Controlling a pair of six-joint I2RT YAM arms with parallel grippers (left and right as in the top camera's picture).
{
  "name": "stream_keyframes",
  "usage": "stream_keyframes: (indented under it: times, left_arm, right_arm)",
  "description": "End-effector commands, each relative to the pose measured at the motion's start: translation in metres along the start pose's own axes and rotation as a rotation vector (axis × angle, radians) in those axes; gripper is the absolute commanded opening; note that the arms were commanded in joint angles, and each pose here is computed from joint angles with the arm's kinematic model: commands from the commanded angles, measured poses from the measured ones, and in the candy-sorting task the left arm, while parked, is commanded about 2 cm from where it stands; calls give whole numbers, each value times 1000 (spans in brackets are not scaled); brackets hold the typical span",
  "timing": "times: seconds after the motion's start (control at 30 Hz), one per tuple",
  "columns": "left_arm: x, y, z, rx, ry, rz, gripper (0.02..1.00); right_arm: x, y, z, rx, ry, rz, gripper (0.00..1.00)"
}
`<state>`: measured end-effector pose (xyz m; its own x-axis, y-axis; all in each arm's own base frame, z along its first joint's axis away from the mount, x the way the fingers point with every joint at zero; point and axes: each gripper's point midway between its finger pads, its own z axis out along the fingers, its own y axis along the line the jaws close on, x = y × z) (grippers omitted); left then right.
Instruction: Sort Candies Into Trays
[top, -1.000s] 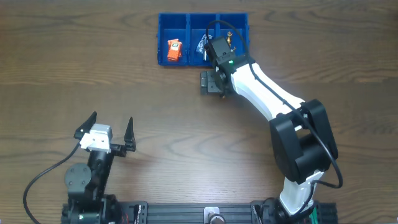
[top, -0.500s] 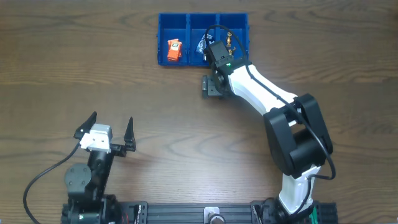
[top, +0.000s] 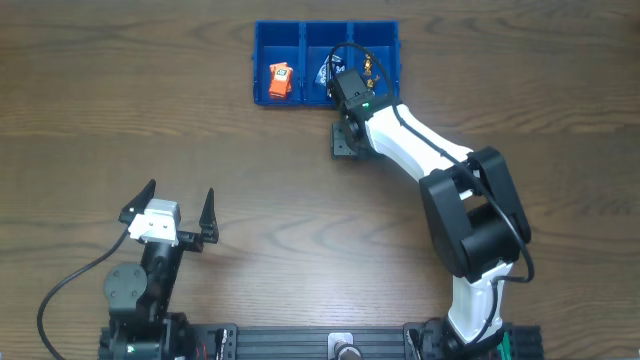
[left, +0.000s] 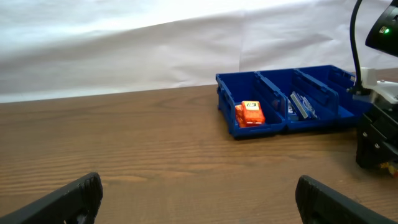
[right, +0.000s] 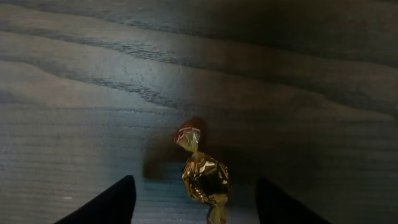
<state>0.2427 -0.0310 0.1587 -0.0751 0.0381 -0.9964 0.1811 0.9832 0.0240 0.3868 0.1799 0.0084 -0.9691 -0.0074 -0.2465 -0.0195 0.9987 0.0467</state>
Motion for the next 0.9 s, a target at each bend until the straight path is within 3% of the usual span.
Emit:
stream_keyframes:
  times: [0.03, 0.37, 0.9]
  left_arm:
    - [17, -4, 0, 22, 53, -15, 998]
    - [17, -4, 0, 22, 53, -15, 998]
    - [17, -4, 0, 22, 53, -15, 998]
  right_arm:
    - [2, -4, 6, 28, 4, 10, 540]
    - [2, -5, 6, 31, 3, 9, 400]
    - [1, -6, 6, 42, -2, 9, 272]
